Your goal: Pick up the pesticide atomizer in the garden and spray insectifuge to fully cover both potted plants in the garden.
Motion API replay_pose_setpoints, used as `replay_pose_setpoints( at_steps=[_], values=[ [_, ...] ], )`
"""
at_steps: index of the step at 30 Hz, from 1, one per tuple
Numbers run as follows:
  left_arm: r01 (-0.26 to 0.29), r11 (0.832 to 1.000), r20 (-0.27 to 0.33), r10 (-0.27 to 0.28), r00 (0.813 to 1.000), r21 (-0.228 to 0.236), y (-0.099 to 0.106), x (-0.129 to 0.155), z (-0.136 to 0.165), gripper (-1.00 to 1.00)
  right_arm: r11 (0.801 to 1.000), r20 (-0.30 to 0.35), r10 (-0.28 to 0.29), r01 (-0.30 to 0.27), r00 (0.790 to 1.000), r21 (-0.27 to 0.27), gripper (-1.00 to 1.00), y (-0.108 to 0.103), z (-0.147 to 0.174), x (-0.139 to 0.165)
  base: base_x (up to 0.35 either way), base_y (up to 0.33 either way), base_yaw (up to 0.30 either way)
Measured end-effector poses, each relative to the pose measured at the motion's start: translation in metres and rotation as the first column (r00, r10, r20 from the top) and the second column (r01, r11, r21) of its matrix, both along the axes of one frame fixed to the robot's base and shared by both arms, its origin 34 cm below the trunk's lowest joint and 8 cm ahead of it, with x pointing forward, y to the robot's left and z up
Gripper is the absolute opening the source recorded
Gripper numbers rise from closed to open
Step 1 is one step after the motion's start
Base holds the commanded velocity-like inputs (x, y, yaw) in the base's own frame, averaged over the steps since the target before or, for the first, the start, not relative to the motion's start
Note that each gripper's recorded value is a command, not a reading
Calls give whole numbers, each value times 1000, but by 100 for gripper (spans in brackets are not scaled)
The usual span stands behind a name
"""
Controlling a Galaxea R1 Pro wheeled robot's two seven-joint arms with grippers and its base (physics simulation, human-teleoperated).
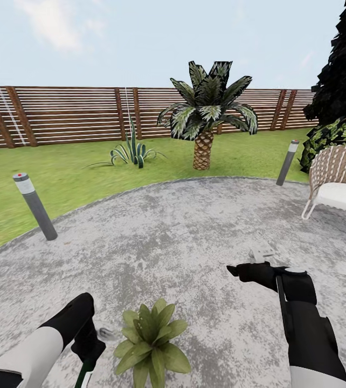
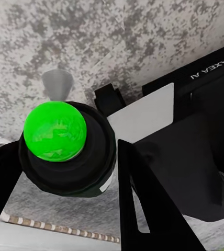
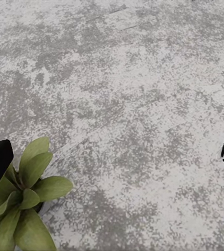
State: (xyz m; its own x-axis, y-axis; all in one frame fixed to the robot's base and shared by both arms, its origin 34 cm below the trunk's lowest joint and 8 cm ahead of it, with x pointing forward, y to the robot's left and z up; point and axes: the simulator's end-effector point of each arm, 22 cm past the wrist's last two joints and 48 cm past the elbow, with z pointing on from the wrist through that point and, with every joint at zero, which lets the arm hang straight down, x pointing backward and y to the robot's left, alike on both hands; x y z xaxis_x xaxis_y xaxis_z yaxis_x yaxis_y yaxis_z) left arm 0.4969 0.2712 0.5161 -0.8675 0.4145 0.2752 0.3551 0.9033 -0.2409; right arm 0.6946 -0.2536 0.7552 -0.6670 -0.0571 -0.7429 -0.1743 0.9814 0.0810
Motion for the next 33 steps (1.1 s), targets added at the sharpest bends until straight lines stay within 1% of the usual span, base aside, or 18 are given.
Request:
replay_pose_setpoints(
  at_steps=[4,7,9,12,17,25,33],
  values=[
    [0,1000,0,0,1000,4,3,0,0,-100,1000,0,1,-1,1000,0,100,0,0,0,0,0,0],
    [-9,1000,2,9,1000,21,16,0,1,-100,1000,-1,1,-1,1000,0,100,0,0,0,0,0,0],
    [-13,1000,2,13,1000,26,20,1,1,-100,1000,-1,1,-1,1000,0,100,1,0,0,0,0,0],
    [-13,1000,3,13,1000,26,20,1,1,-100,1000,-1,2,-2,1000,0,100,1,-1,0,0,33,0],
    [-14,1000,5,14,1000,22,18,2,2,-100,1000,-1,2,-2,1000,0,100,1,-1,0,0,156,0],
    [-9,1000,5,9,1000,19,15,2,2,-100,1000,-1,2,-2,1000,0,100,1,-1,0,4,32,-2],
    [-5,1000,6,5,1000,19,13,3,2,-100,1000,-2,3,-3,1000,0,100,1,-1,0,16,24,-103]
  ],
)
